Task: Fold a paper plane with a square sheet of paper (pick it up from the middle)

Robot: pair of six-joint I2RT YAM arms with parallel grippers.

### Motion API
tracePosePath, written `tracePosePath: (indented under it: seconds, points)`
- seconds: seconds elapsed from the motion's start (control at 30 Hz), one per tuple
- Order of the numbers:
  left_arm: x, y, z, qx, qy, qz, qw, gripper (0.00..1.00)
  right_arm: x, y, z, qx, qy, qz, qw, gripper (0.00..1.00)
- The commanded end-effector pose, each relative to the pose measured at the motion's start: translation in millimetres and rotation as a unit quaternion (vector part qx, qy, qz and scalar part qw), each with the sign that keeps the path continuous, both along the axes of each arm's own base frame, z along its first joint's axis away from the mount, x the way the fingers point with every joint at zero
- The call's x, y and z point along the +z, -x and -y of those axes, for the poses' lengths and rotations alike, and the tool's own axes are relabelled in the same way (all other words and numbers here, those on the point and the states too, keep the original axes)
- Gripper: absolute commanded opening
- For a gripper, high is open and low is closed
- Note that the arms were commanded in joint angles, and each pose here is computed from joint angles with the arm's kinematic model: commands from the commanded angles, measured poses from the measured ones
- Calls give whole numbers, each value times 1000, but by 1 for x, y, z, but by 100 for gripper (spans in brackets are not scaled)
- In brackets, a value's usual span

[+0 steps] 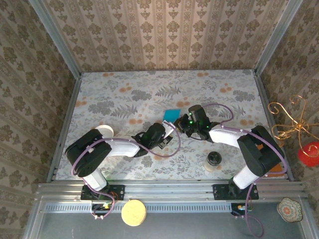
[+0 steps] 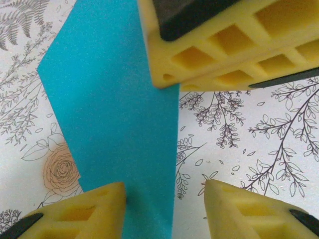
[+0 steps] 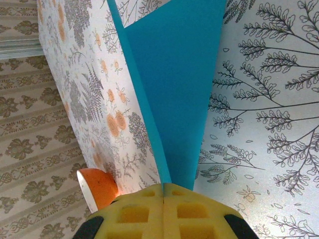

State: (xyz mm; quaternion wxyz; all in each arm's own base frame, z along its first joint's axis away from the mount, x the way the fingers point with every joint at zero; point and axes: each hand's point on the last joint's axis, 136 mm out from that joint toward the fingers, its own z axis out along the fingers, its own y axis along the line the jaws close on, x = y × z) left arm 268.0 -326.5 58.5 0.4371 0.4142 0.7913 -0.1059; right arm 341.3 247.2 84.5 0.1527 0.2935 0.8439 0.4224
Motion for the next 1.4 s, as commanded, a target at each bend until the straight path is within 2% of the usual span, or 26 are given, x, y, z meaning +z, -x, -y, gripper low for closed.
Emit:
tracePosePath:
  seconds: [0.0, 0.33, 0.43, 0.53, 0.67, 0.77, 0.83, 1.03, 1.37]
  points:
    - [1, -2, 1, -4, 1, 24, 1000, 43, -2, 8, 3, 1, -6, -21, 1000, 5]
    - [-9, 2, 2, -15, -4, 20, 1000, 29, -3, 10, 4, 0, -5, -25, 1000, 6]
    - [-11, 3, 2, -17, -3, 19, 1000, 25, -5, 11, 5, 0, -2, -29, 1000, 10]
    - [-12, 3, 2, -19, -2, 17, 1000, 20, -5, 12, 7, 0, 3, -32, 999, 22]
    - [-13, 5, 3, -22, 3, 10, 1000, 15, -3, 11, 16, -1, 18, -28, 999, 48]
    - [-16, 7, 4, -24, 11, -4, 1000, 13, 1, 9, 27, 0, 39, -14, 999, 59]
    - [-17, 9, 5, -29, 19, -17, 999, 12, 1, 9, 36, -2, 58, -11, 998, 63]
    - [-24, 17, 11, -50, 42, -65, 996, 10, -9, 12, 63, -22, 86, -16, 996, 64]
    - [-25, 16, 14, -53, 96, -142, 984, 8, -12, 16, 80, -27, 117, -11, 993, 66]
